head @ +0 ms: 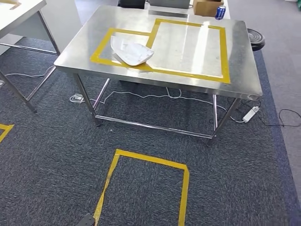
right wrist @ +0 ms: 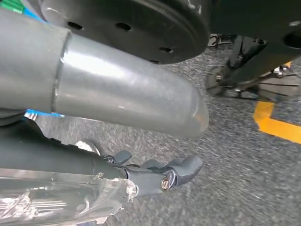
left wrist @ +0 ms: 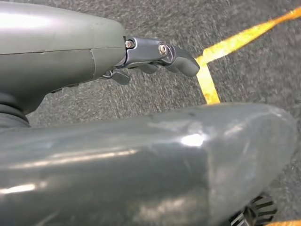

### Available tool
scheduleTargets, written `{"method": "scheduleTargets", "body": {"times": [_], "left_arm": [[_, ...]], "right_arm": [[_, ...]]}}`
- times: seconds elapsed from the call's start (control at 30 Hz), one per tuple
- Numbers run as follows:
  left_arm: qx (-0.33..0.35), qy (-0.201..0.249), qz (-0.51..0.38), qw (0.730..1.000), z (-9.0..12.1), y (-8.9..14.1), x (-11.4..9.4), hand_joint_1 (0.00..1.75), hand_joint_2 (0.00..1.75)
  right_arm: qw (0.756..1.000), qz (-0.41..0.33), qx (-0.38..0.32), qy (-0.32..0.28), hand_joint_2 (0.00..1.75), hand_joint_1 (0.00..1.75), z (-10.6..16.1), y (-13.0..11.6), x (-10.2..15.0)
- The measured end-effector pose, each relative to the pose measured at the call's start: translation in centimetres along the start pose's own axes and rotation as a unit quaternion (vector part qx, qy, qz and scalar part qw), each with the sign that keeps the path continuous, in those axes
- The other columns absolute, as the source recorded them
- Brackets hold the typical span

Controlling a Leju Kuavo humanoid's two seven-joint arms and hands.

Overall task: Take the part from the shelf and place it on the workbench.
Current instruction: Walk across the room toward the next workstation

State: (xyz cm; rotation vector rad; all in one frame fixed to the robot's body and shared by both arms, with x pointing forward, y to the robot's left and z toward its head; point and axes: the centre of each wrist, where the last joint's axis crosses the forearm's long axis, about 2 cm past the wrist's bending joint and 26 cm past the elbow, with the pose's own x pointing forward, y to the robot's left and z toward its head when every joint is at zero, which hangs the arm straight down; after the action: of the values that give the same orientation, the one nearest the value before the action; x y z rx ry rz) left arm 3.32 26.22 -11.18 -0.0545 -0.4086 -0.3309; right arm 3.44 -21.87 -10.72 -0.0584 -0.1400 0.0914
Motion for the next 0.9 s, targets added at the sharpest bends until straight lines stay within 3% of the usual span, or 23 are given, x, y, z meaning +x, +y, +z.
{"method": "scheduleTargets", "body": {"times": [0.9], "left_arm": [[-0.009,0.001,0.027,1.0,-0.05,-0.26,0.18,0.0,0.0]], "right_arm": [[1.0,0.004,-0.002,-0.006,0.0,0.0,-0.06,-0.3,-0.1]]}}
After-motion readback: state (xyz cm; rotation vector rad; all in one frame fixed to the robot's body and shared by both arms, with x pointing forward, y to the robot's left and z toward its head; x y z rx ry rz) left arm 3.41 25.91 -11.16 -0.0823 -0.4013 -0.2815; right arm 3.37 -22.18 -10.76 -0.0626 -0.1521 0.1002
